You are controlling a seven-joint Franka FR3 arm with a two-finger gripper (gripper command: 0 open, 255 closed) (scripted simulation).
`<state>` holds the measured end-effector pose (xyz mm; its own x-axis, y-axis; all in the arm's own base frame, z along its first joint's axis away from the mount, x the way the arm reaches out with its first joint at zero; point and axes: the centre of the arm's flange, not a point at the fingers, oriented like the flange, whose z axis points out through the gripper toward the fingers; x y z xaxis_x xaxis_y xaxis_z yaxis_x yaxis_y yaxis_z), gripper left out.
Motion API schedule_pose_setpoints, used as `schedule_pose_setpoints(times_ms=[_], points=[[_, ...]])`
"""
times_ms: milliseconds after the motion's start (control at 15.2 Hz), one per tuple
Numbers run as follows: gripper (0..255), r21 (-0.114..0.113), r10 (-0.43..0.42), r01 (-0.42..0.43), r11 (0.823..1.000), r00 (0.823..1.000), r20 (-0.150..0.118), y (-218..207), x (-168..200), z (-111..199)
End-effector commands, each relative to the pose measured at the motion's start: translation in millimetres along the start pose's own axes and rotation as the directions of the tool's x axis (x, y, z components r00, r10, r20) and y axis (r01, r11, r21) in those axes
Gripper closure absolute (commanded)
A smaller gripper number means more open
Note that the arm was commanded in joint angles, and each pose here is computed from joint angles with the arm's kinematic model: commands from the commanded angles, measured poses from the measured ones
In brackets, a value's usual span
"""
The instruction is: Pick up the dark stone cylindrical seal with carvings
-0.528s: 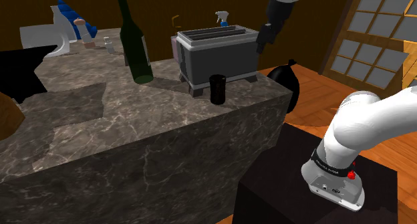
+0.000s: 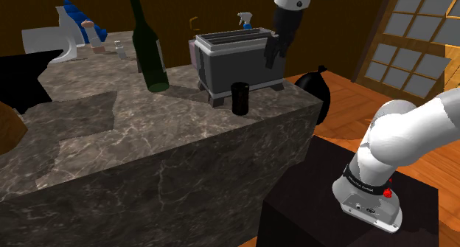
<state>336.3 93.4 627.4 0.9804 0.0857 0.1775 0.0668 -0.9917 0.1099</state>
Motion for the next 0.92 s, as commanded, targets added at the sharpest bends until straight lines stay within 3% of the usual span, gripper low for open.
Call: schedule_pose_setpoints(times_ms=[0, 528, 858], points=[[0, 0.013, -0.010, 0.010, 1.000, 1.000, 0.018, -25, 14, 6], [0, 0.061, -0.052, 0.047, 0.997, 0.995, 0.087, -118, 53, 22], [0, 0.065, -0.055, 0.049, 0.997, 0.994, 0.091, -127, 52, 44]])
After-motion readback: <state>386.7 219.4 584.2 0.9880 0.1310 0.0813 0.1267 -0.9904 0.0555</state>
